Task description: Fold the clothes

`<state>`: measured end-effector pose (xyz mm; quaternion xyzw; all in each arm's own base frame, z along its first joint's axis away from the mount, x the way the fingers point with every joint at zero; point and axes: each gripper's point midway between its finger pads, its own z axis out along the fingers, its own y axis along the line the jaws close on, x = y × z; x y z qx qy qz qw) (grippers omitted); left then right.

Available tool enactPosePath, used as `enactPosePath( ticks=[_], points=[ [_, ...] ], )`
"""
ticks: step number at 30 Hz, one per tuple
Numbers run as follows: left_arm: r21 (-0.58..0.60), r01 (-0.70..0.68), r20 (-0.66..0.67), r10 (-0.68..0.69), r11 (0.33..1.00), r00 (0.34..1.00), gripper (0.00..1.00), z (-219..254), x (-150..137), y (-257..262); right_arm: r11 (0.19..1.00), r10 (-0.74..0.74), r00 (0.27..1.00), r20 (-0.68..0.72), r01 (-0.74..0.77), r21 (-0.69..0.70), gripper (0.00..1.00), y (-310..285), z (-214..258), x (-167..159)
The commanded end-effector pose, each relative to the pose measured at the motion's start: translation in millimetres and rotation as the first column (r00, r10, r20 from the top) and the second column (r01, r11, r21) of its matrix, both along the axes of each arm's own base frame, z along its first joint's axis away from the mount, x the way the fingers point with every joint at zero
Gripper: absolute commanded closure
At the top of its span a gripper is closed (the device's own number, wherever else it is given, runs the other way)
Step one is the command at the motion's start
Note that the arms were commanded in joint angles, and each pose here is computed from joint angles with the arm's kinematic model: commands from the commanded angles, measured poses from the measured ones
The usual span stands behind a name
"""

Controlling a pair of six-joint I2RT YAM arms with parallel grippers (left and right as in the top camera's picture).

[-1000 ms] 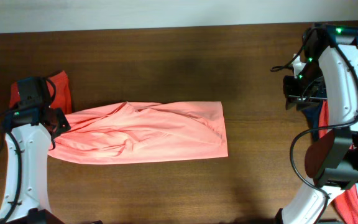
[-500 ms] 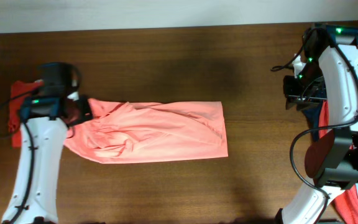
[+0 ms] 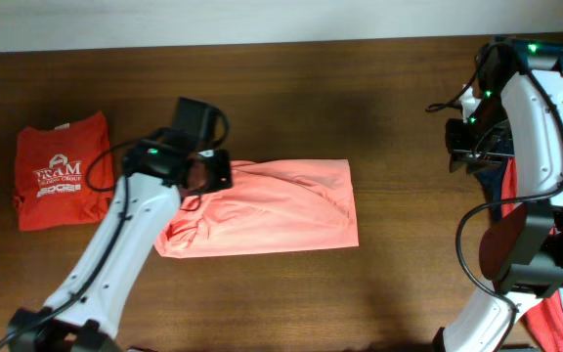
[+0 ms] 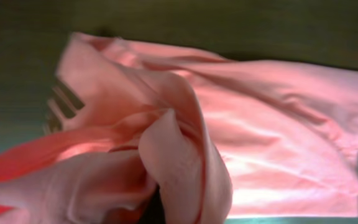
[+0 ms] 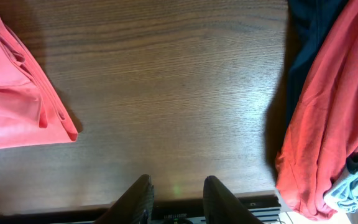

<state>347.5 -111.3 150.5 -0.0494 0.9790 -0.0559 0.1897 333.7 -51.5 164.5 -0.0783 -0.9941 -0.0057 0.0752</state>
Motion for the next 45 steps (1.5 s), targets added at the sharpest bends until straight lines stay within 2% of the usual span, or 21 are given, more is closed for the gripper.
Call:
enactPosePath(
  ticks=[1,8,9,12,15,20,24,27,32,37,38,40,45],
  points=[
    [-0.090,-0.015,-0.016,0.013,0.996,1.000,0.98,-8.2,4.2,-37.3,1.000,-0.015,1.000,0.014,0.015,-0.004,0.68,-0.6,6.6,-3.2],
    [-0.127,0.017,-0.044,-0.023,0.992,0.999,0.91,-29.7,3.5,-77.1,1.000,-0.017,1.000,0.016,0.017,0.008,0.68,1.3,6.6,-2.9],
    [-0.131,0.030,-0.045,-0.036,0.991,0.998,0.85,-32.5,3.4,-82.9,1.000,-0.018,1.000,0.016,0.017,0.010,0.68,1.7,6.6,-2.9],
    [-0.181,0.074,-0.040,-0.082,0.981,0.996,0.59,-34.9,3.2,-103.3,1.000,-0.018,1.000,0.016,0.017,0.010,0.68,1.7,6.6,-2.8],
    [-0.249,0.144,0.004,-0.147,0.958,0.989,0.51,-26.6,6.9,-124.3,1.000,-0.017,1.000,0.016,0.017,0.010,0.68,1.7,6.6,-2.8],
    [-0.206,0.241,0.123,-0.219,0.948,0.968,0.51,8.8,21.7,-117.0,1.000,-0.017,1.000,0.016,0.017,0.010,0.68,1.7,6.6,-2.8],
    [-0.097,0.101,0.157,-0.085,0.990,0.984,0.51,31.9,32.0,-58.2,1.000,-0.018,1.000,0.017,0.017,0.015,0.67,2.6,6.6,-2.7],
    [-0.025,-0.020,0.124,0.023,0.999,0.992,0.51,32.4,30.2,-8.3,0.996,0.001,1.000,0.029,-0.004,0.087,0.67,15.8,7.3,-0.6],
    [0.019,-0.154,0.018,0.153,0.988,0.988,0.51,6.2,25.7,46.5,0.926,0.185,0.975,0.126,-0.215,0.309,0.67,84.6,14.5,9.6],
    [0.060,-0.200,-0.093,0.205,0.978,0.974,0.52,-36.1,23.1,67.0,0.872,0.348,0.913,0.212,-0.398,0.284,0.67,152.2,12.3,20.1],
    [0.068,-0.196,-0.112,0.203,0.978,0.973,0.52,-44.3,22.6,68.3,0.866,0.360,0.904,0.230,-0.416,0.278,0.67,163.7,12.2,22.7],
    [0.091,-0.167,-0.156,0.180,0.982,0.971,0.52,-63.7,22.3,68.3,0.852,0.380,0.882,0.277,-0.451,0.267,0.61,194.5,10.7,29.9],
    [0.145,-0.140,-0.256,0.174,0.979,0.951,0.52,-106.0,19.1,72.7,0.824,0.404,0.849,0.341,-0.500,0.267,0.57,261.3,-1.1,38.0]
  ],
)
